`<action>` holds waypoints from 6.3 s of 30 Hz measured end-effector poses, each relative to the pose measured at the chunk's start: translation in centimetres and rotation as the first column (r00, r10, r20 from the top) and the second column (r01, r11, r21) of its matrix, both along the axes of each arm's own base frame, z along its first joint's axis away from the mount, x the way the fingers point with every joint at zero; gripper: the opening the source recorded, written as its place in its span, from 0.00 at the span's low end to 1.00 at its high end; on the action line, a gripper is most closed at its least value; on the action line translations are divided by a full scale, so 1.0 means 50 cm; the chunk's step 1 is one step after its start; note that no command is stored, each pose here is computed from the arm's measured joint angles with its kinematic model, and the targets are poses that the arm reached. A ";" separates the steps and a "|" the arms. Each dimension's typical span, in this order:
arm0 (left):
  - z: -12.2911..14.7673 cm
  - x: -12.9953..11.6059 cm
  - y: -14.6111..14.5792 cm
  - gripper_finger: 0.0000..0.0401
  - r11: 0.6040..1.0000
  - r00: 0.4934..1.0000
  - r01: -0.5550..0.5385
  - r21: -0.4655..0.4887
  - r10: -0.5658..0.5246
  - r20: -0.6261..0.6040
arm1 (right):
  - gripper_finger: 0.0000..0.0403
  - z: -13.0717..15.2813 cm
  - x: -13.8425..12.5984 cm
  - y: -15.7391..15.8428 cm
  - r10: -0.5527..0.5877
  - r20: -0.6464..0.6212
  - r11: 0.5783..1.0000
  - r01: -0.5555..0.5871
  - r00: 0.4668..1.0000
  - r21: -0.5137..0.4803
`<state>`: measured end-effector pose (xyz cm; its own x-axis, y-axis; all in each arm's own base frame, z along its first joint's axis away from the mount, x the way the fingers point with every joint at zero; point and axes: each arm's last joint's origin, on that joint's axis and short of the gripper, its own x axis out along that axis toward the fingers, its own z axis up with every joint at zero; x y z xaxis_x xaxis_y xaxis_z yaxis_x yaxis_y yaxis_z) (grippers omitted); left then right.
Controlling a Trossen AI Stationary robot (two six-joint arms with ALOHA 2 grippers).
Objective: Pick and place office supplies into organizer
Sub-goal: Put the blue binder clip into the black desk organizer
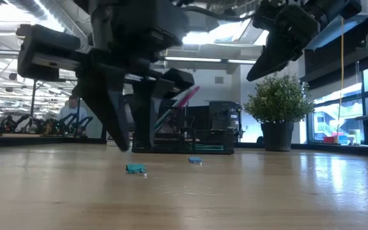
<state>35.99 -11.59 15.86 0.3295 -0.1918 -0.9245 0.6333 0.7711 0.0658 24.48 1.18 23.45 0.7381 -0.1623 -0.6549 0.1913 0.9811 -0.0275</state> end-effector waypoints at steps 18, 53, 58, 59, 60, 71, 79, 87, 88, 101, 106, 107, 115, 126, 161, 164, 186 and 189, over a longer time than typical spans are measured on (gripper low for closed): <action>0.003 0.021 -0.008 0.30 0.985 0.987 0.159 0.073 -0.157 -0.036 | 0.26 -0.006 -0.005 0.000 -0.031 -0.034 0.999 0.032 0.999 0.032; -0.056 0.032 -0.025 0.30 0.995 0.990 0.095 0.005 -0.094 -0.108 | 0.26 -0.006 -0.006 0.000 -0.028 -0.038 0.999 0.029 0.999 0.028; -0.060 0.031 -0.024 0.30 0.997 0.990 0.080 0.007 -0.078 -0.117 | 0.26 -0.007 -0.006 0.000 -0.028 -0.039 0.999 0.029 0.999 0.028; -0.060 0.031 -0.024 0.29 0.997 0.990 0.079 0.008 -0.078 -0.117 | 0.26 -0.006 -0.006 0.000 -0.028 -0.039 0.999 0.029 0.999 0.028; -0.061 0.031 -0.024 0.28 0.997 0.990 0.079 0.009 -0.077 -0.118 | 0.26 -0.006 -0.006 0.000 -0.028 -0.039 0.999 0.029 0.999 0.028; -0.062 0.032 -0.023 0.15 0.997 0.991 0.074 0.011 -0.072 -0.113 | 0.26 -0.006 -0.006 0.000 -0.028 -0.039 0.999 0.029 0.999 0.028; -0.048 0.033 -0.011 0.14 1.000 0.993 0.010 -0.021 -0.012 -0.114 | 0.26 -0.006 -0.006 0.000 -0.028 -0.038 0.999 0.029 0.999 0.028; 0.033 0.036 0.056 0.14 0.968 0.968 -0.248 -0.021 0.248 -0.027 | 0.26 -0.006 -0.005 0.000 -0.030 -0.034 0.999 0.031 0.999 0.030; 0.038 0.037 0.068 0.14 0.955 0.955 -0.295 -0.009 0.295 -0.017 | 0.26 -0.006 -0.005 0.000 -0.030 -0.034 0.999 0.031 0.999 0.030; 0.069 0.032 0.190 0.14 0.633 0.672 -0.740 0.226 0.706 0.223 | 0.26 -0.005 -0.005 0.000 -0.029 -0.028 0.999 0.030 0.999 0.029; 0.071 0.032 0.214 0.14 0.552 0.606 -0.795 0.251 0.744 0.283 | 0.26 -0.005 -0.005 0.000 -0.029 -0.029 0.999 0.030 0.999 0.029; 0.071 0.031 0.218 0.14 0.546 0.601 -0.798 0.256 0.748 0.282 | 0.26 -0.005 -0.005 0.000 -0.029 -0.029 0.999 0.030 0.999 0.029; 0.056 0.023 0.250 0.14 0.499 0.567 -0.817 0.290 0.785 0.250 | 0.26 -0.005 -0.005 0.000 -0.027 -0.030 0.999 0.028 0.999 0.027; 0.032 0.015 0.266 0.15 0.489 0.560 -0.812 0.320 0.808 0.186 | 0.26 -0.005 -0.005 0.000 -0.027 -0.031 0.999 0.027 0.999 0.026; 0.041 0.026 0.197 0.28 0.805 0.867 -0.480 0.350 0.495 0.050 | 0.26 -0.006 -0.005 0.000 -0.028 -0.032 0.999 0.029 0.999 0.028; 0.048 0.029 0.189 0.28 0.792 0.885 -0.450 0.413 0.458 0.086 | 0.26 -0.005 -0.005 0.000 -0.029 -0.032 0.999 0.029 0.999 0.028; 0.130 0.080 0.105 0.29 0.910 0.950 0.251 0.330 -0.297 0.097 | 0.26 -0.006 -0.005 0.000 -0.029 -0.032 0.999 0.030 0.999 0.029; 0.115 0.091 0.100 0.31 0.906 0.937 0.285 0.312 -0.332 0.108 | 0.26 -0.006 -0.005 0.000 -0.029 -0.032 0.999 0.030 0.999 0.029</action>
